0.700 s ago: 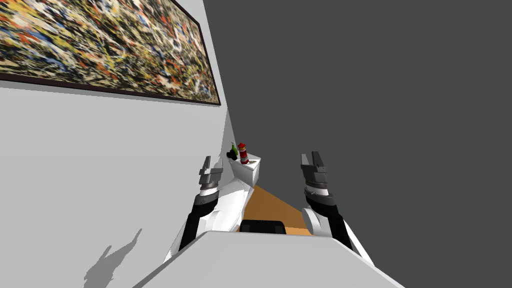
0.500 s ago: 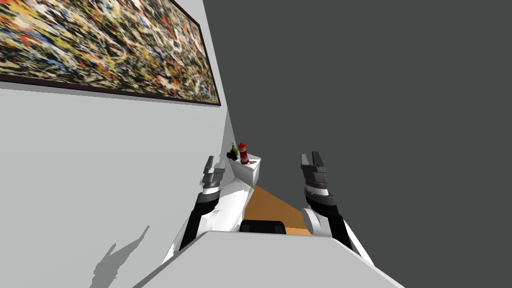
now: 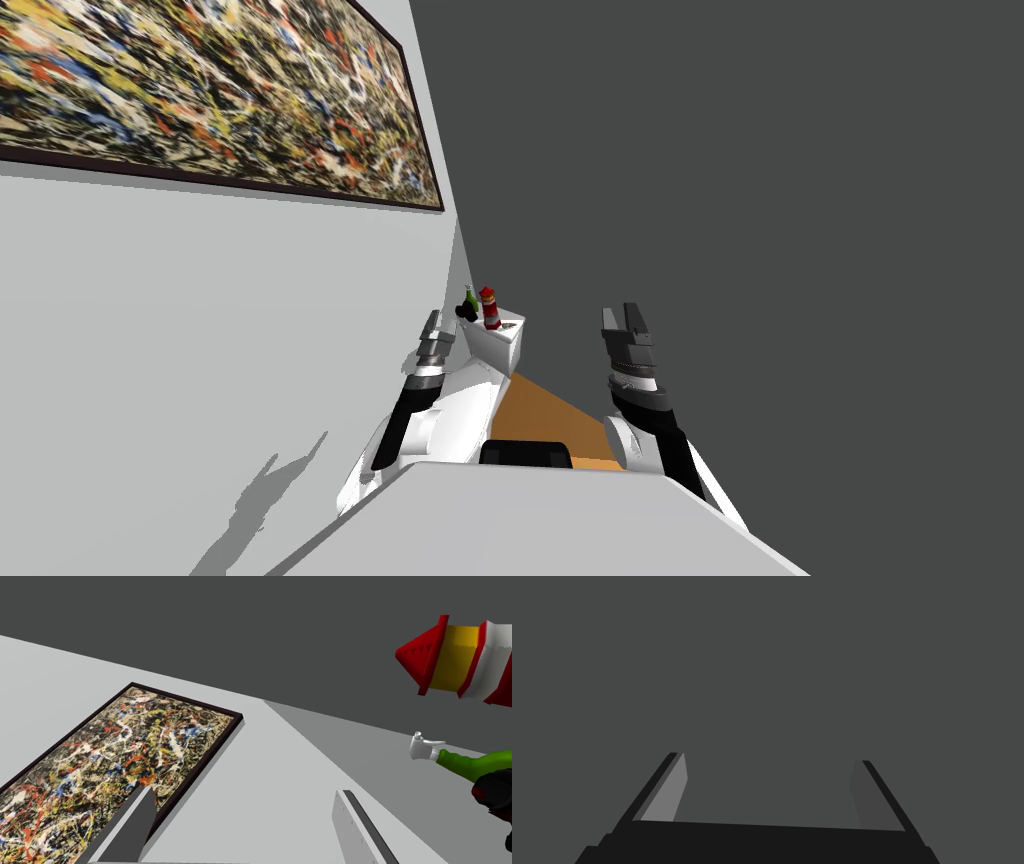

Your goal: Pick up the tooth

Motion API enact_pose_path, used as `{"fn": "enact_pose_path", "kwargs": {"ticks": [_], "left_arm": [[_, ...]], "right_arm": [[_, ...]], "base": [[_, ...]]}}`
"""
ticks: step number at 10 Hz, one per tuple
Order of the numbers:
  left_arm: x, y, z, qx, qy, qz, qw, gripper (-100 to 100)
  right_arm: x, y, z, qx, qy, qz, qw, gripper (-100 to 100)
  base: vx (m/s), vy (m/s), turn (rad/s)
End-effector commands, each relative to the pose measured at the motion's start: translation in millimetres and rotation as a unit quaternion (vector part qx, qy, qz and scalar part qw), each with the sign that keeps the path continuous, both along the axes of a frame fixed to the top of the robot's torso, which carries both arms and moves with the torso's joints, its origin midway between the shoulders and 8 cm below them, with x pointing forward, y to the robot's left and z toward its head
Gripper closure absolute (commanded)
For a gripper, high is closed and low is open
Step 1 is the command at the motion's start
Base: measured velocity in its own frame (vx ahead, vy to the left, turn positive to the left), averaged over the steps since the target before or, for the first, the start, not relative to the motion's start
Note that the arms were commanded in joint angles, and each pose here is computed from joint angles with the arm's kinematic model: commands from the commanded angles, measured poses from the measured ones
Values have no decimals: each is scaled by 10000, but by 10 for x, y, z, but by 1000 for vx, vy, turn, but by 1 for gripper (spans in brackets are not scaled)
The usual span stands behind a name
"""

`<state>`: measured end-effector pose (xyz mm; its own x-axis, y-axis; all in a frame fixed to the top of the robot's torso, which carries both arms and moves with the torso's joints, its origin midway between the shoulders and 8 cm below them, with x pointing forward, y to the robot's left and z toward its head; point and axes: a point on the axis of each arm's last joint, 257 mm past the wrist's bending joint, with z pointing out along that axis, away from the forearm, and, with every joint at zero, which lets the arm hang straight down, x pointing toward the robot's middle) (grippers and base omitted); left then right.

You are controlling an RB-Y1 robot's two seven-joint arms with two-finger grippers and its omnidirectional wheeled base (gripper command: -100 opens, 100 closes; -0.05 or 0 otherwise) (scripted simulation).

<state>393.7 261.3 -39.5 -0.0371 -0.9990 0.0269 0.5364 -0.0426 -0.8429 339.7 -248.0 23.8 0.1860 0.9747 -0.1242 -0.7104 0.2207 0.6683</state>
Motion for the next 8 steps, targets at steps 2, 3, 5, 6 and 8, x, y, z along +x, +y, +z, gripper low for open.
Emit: {"fn": "enact_pose_path", "kwargs": {"ticks": [2,3,5,6,8], "left_arm": [[161,3,-139,28,256,-13,9997,-100],[298,23,-261,43,468,-18,9989,-100],[440,48,-391,51,695,-15,9976,-100],[443,49,-396,50,707,-13,9975,-100],[590,79,-536,50,952,-2,9954,-100]], "right_arm": [[0,0,0,0,0,0,10000,0],[0,0,0,0,0,0,10000,0],[0,0,0,1,0,0,10000,0],[0,0,0,1,0,0,10000,0],[0,0,0,1,-1,0,10000,0]], "base": [[13,43,-5],[-8,6,-26],[-8,9,-28],[0,0,0],[-6,6,-19]]}}
